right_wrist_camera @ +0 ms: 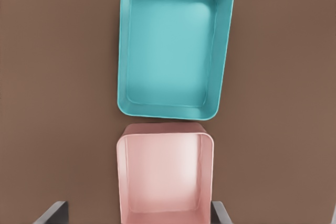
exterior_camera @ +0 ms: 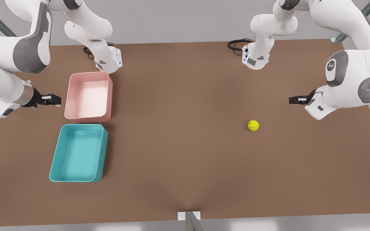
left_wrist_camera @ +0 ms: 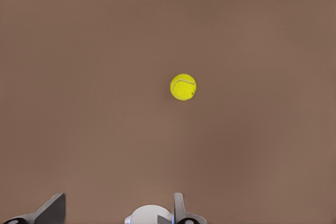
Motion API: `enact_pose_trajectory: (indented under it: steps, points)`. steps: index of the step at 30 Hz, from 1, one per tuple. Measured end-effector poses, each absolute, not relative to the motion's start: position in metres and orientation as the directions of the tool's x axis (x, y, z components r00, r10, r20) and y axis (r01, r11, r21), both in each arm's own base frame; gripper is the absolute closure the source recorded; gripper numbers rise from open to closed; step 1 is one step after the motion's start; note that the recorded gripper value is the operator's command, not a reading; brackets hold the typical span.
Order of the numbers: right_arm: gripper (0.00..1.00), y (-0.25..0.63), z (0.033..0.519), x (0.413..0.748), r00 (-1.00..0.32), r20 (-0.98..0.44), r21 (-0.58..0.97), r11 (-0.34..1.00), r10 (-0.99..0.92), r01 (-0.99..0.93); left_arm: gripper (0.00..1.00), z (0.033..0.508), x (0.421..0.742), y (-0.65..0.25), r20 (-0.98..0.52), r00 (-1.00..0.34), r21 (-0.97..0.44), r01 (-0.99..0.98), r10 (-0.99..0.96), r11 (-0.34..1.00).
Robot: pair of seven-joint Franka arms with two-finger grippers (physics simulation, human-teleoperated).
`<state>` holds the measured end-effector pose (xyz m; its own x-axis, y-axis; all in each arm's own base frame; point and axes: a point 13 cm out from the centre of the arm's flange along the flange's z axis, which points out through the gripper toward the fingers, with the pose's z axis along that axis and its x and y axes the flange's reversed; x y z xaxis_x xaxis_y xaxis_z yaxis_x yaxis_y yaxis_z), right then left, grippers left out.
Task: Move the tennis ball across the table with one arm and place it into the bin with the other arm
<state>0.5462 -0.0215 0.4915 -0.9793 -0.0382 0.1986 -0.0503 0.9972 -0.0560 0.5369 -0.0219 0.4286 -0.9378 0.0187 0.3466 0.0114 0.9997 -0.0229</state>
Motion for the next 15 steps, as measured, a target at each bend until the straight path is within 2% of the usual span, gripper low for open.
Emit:
enact_pose_trajectory:
  steps: [2,3,4,5,7,11,15]
  points:
    - [0.00,-0.022,0.490,0.551,-0.982,0.181,-0.057,0.997,-0.043,-0.054,0.00,0.430,0.542,-0.024,0.327,-0.945,-0.030,0.005,0.015,1.000]
    - [0.00,-0.022,0.489,0.553,-0.984,0.174,-0.058,0.997,-0.045,-0.056,0.07,0.429,0.544,-0.025,0.320,-0.947,-0.032,0.003,0.013,0.999]
    - [0.00,-0.022,0.487,0.555,-0.984,0.172,-0.057,0.997,-0.047,-0.058,0.38,0.426,0.545,-0.028,0.317,-0.948,-0.036,0.007,0.018,0.999]
    - [0.00,-0.023,0.481,0.556,-0.983,0.177,-0.057,0.997,-0.049,-0.059,0.78,0.420,0.546,-0.031,0.317,-0.948,-0.042,0.025,0.037,0.999]
    - [0.00,-0.028,0.467,0.561,-0.980,0.195,-0.059,0.997,-0.045,-0.058,0.79,0.395,0.546,-0.032,0.327,-0.942,-0.050,0.062,0.075,0.997]
    - [0.00,-0.037,0.448,0.575,-0.978,0.203,-0.105,0.992,-0.049,-0.072,0.79,0.273,0.534,-0.012,0.370,-0.898,-0.101,0.216,0.238,0.971]
    - [0.00,-0.043,0.438,0.592,-0.980,0.188,-0.138,0.987,-0.060,-0.086,0.79,0.175,0.528,-0.006,0.305,-0.815,-0.182,0.458,0.492,0.870]
